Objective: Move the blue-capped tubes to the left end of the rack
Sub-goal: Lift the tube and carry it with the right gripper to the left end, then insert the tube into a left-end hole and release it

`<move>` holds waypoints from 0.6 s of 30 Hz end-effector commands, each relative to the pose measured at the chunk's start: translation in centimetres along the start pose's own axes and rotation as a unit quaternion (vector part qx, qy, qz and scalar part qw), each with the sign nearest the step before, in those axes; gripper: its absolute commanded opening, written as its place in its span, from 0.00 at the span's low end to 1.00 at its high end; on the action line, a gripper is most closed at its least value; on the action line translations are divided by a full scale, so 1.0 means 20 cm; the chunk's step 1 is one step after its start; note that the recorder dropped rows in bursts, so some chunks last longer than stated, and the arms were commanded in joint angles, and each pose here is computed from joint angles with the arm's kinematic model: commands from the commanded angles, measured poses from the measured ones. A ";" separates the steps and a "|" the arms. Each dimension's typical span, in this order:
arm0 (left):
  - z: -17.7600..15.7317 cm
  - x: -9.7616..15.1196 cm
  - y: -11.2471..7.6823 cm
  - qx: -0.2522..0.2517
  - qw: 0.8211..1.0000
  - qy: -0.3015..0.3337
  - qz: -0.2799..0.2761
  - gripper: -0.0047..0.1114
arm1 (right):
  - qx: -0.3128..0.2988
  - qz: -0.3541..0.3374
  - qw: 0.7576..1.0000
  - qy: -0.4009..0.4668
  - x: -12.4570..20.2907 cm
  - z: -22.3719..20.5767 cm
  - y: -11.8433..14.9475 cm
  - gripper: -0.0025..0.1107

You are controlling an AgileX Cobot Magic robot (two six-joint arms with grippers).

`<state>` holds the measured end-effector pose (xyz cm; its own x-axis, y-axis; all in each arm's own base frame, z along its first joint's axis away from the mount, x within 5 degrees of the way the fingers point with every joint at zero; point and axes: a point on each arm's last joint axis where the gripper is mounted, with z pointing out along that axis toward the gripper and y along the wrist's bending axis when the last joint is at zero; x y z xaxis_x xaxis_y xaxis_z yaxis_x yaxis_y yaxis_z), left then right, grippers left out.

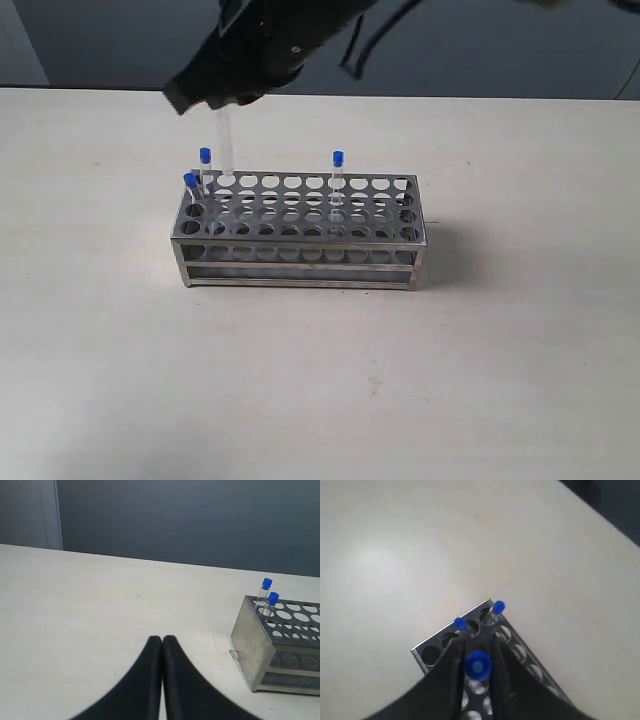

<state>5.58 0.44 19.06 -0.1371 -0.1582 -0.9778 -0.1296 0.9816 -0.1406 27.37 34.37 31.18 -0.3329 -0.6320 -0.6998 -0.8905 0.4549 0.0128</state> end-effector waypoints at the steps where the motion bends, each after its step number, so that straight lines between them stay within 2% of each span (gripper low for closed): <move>1: 0.00 -0.01 0.00 0.006 1.000 -0.003 0.001 0.05 | -0.021 -0.019 0.999 0.029 0.00 0.15 0.06 0.02; 5: 0.00 -0.01 0.00 0.006 1.000 -0.003 0.001 0.05 | -0.029 -0.032 0.999 0.030 0.00 0.22 0.10 0.02; 18: 0.00 -0.01 0.00 0.006 1.000 -0.003 0.001 0.05 | -0.023 -0.038 0.999 0.023 0.03 0.35 0.08 0.02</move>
<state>5.58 0.44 19.06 -0.1371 -0.1582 -0.9778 -0.1296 0.9816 -0.1406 27.82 38.87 26.22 -0.2846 -0.6922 -0.6632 -0.9249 0.3801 0.0001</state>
